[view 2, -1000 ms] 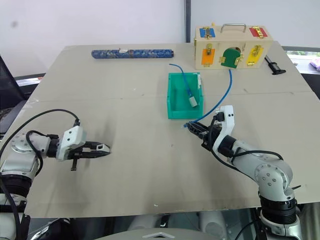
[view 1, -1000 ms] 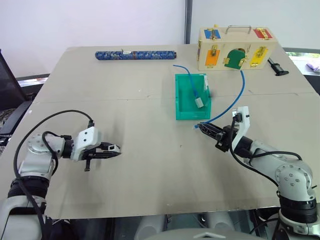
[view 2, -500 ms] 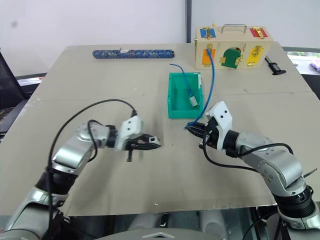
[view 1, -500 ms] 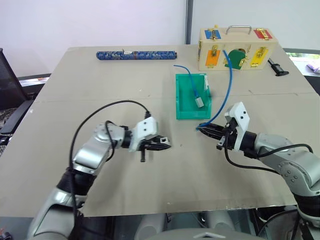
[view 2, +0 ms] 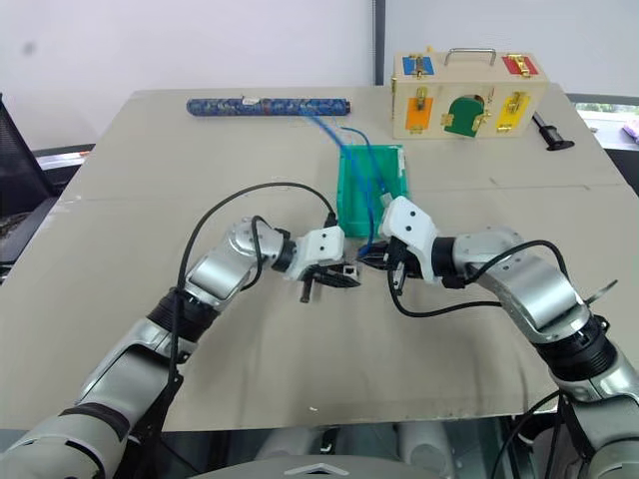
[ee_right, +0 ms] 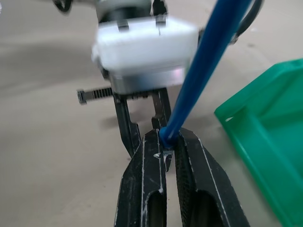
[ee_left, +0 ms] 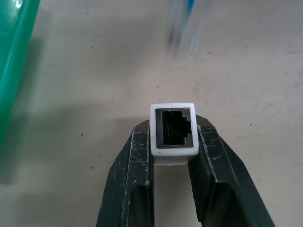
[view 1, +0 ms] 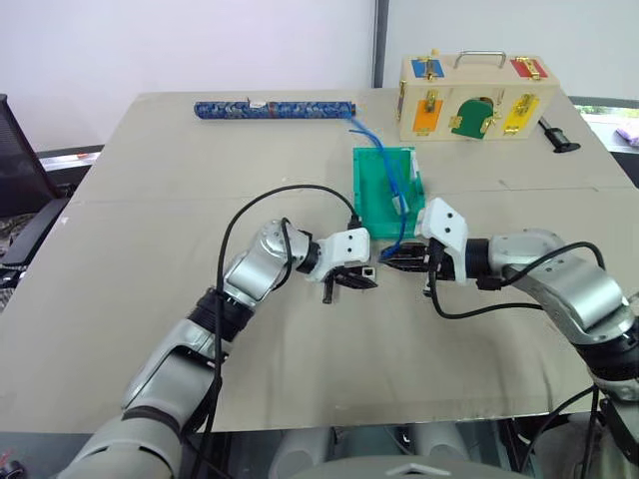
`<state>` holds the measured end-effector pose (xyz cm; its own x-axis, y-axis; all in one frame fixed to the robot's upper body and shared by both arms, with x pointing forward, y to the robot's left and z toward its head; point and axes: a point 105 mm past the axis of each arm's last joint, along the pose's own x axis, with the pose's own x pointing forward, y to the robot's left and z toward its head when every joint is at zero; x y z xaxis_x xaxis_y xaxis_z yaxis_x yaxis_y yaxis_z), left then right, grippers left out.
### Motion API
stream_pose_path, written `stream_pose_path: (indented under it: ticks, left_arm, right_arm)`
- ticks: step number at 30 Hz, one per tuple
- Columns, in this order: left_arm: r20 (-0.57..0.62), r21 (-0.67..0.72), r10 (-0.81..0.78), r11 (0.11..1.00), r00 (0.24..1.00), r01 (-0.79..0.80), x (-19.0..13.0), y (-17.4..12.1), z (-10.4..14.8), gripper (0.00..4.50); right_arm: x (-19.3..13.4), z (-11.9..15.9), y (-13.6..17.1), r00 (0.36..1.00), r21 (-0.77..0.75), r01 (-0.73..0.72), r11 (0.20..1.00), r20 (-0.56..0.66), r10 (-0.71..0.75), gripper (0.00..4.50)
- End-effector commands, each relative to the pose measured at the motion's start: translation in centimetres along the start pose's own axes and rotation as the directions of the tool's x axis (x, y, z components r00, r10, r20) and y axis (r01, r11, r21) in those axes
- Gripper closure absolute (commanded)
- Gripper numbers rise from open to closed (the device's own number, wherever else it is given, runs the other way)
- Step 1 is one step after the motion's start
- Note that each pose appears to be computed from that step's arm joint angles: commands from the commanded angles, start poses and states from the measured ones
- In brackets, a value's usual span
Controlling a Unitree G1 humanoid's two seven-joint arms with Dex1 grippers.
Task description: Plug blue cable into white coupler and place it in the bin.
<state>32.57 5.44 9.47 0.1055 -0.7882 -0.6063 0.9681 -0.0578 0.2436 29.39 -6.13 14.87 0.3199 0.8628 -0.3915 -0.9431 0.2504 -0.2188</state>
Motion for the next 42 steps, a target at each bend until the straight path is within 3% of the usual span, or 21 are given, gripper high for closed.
stream_pose_path:
  ticks: [1,20,37,42]
  left_arm:
    - [-0.034,0.015,-0.017,1.000,0.999,0.017,0.5,-0.2,-0.5,4.10]
    - [-0.052,0.024,-0.024,0.999,0.998,0.026,0.6,-0.3,-0.9,4.10]
    - [-0.038,0.046,-0.023,0.999,0.999,0.024,0.9,-0.5,-0.2,4.10]
    - [-0.029,0.042,-0.018,0.999,0.999,0.019,1.1,-0.6,-0.1,4.10]
  right_arm:
    - [0.6,0.4,-0.4,1.000,-0.061,-0.016,0.998,0.003,0.016,4.50]
    - [1.1,-0.7,0.0,0.991,-0.033,-0.119,0.992,-0.068,0.116,4.50]
    - [3.0,-3.5,0.3,0.928,-0.077,-0.224,0.972,-0.322,0.188,4.50]
    - [3.8,-5.8,1.3,0.892,-0.051,-0.281,0.958,-0.381,0.241,4.50]
